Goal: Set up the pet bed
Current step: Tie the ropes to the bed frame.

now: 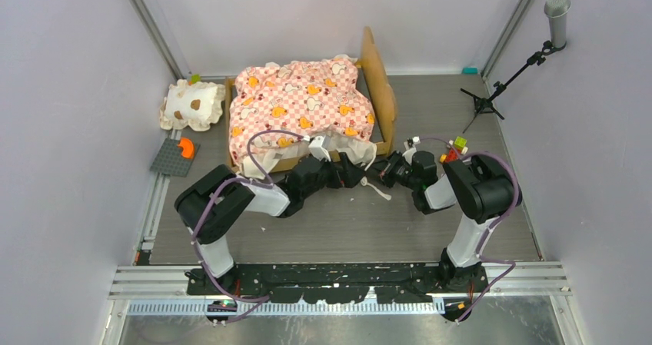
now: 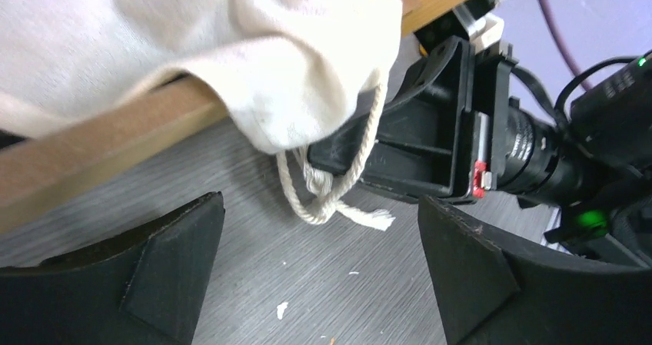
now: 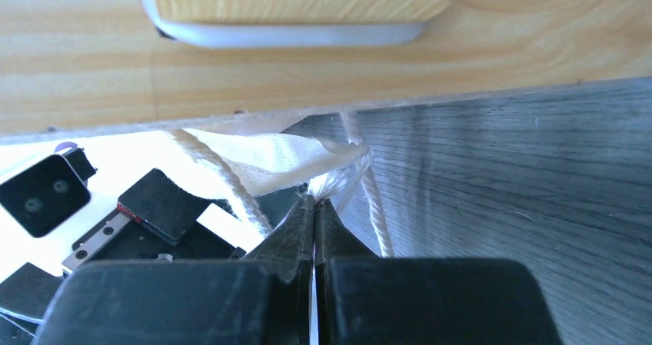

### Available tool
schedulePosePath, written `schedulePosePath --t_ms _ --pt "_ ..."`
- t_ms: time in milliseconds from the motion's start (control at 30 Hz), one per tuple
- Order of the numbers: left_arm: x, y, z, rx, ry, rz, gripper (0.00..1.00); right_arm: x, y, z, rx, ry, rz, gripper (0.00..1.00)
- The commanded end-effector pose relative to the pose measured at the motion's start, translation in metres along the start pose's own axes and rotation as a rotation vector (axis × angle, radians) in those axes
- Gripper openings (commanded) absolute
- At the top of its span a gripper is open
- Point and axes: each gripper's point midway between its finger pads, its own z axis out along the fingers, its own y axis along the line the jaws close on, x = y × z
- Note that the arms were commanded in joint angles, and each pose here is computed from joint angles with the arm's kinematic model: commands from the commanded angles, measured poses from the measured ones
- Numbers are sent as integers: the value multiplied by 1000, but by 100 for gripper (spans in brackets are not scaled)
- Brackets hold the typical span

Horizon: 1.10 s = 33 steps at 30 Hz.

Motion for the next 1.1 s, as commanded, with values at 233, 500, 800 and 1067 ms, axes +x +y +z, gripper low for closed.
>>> schedulePosePath --t_ms 233,500,800,1067 --pt "-37 -20 -19 93 -23 -54 100 -8 15 1 -73 -37 -15 1" --pt "-45 1 -64 -113 40 258 100 -9 15 1 -64 -36 -28 1" --pt "-90 48 -126 -428 -90 333 98 -10 12 1 -44 -35 -41 1" --pt "-65 10 -101 -225 -15 232 64 -12 14 2 -46 -42 -37 1"
